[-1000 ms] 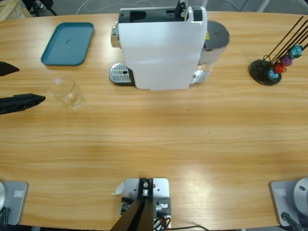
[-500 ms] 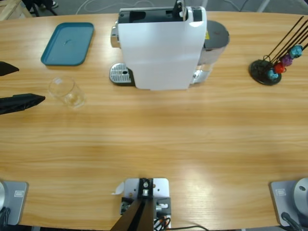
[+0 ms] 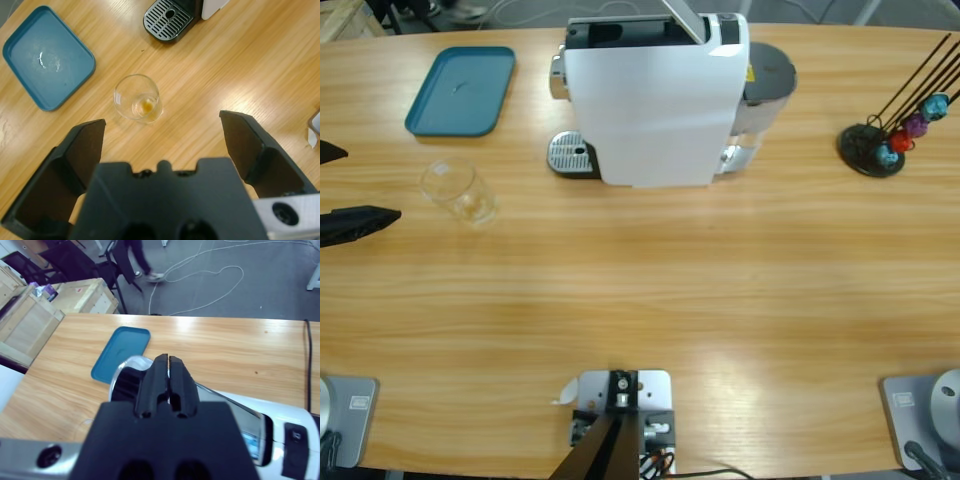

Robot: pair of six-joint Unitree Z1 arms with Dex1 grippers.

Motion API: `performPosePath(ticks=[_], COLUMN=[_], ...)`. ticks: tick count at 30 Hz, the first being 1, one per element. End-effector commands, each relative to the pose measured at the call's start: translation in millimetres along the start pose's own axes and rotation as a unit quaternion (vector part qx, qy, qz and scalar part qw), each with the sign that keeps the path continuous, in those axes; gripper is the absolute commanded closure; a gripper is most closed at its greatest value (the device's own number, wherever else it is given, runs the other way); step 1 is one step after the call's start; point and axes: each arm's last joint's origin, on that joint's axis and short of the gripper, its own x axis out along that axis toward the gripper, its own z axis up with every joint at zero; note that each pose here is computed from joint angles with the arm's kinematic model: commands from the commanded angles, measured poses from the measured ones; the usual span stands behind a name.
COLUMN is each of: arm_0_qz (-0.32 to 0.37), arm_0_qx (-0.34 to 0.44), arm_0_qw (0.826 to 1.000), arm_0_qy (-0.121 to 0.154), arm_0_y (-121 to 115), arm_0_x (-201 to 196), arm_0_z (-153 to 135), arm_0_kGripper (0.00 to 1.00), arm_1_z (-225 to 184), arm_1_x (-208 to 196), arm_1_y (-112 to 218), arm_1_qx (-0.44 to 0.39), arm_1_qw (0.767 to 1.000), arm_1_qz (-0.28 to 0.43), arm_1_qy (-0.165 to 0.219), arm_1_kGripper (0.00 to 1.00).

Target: Pour coffee

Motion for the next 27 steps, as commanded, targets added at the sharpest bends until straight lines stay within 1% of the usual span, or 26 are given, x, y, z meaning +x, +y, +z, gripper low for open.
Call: performPosePath(ticks=[1, 4, 7, 9, 11, 16, 20, 21, 22, 23, 24, 25, 26, 27], arm_0_qz=[-0.002, -0.002, -0.002, -0.002, -0.002, -0.001, -0.001, 0.001, 0.003, 0.006, 0.008, 0.009, 0.013, 0.019], arm_0_qx=[-0.004, -0.004, -0.004, -0.004, -0.004, -0.005, -0.006, -0.006, -0.007, -0.011, -0.019, -0.029, -0.036, -0.042], arm_0_qw=[1.0, 1.0, 1.0, 1.0, 1.0, 1.0, 1.0, 1.0, 1.0, 1.0, 1.0, 1.0, 0.999, 0.999], arm_0_qy=[0.009, 0.011, 0.013, 0.014, 0.013, 0.013, 0.009, 0.008, 0.006, 0.005, 0.005, 0.007, 0.012, 0.019], arm_0_y=[0.3, 0.2, 0.2, 0.2, 0.2, 0.1, 0.3, 0.6, 0.8, 1.1, 1.2, 1.0, 1.0, 1.2], arm_0_x=[-1.8, -1.2, -1.4, -1.5, -1.6, -2.4, -3.6, -4.3, -4.8, -5.2, -4.9, -3.1, -0.5, 2.2], arm_0_z=[-9.5, -9.8, -10.6, -11.4, -11.5, -13.2, -12.9, -13.0, -13.2, -13.1, -14.0, -15.1, -16.2, -17.1], arm_0_kGripper=[0.009, 0.009, 0.009, 0.009, 0.009, 0.009, 0.005, 0.004, 0.004, 0.004, 0.003, 0.0, 0.0, 0.0], arm_1_z=[-95.9, -124.7, -142.0, -149.3, -152.6, -166.8, -159.8, -152.1, -141.5, -126.6, -107.7, -78.3, -53.8, -29.9], arm_1_x=[63.9, 77.9, 84.7, 89.9, 96.0, 102.4, 97.6, 92.5, 84.9, 73.7, 58.7, 34.4, 13.4, -9.0], arm_1_y=[17.3, 9.1, 2.8, -2.1, -14.7, -39.7, -42.4, -40.9, -38.7, -34.3, -30.0, -24.8, -21.0, -17.7], arm_1_qx=[-0.049, -0.041, -0.046, -0.035, -0.003, 0.002, 0.011, 0.003, -0.023, -0.055, -0.085, -0.133, -0.159, -0.168], arm_1_qw=[0.991, 0.986, 0.981, 0.979, 0.974, 0.962, 0.962, 0.965, 0.968, 0.97, 0.973, 0.975, 0.976, 0.978], arm_1_qz=[0.003, -0.015, -0.028, -0.043, -0.068, -0.108, -0.106, -0.091, -0.069, -0.039, -0.009, 0.023, 0.046, 0.067], arm_1_qy=[0.124, 0.162, 0.184, 0.197, 0.215, 0.252, 0.25, 0.247, 0.241, 0.233, 0.216, 0.178, 0.143, 0.106], arm_1_kGripper=[1.0, 1.0, 1.0, 1.0, 1.0, 1.0, 1.0, 1.0, 1.0, 0.895, 0.478, 0.104, 0.004, 0.0])
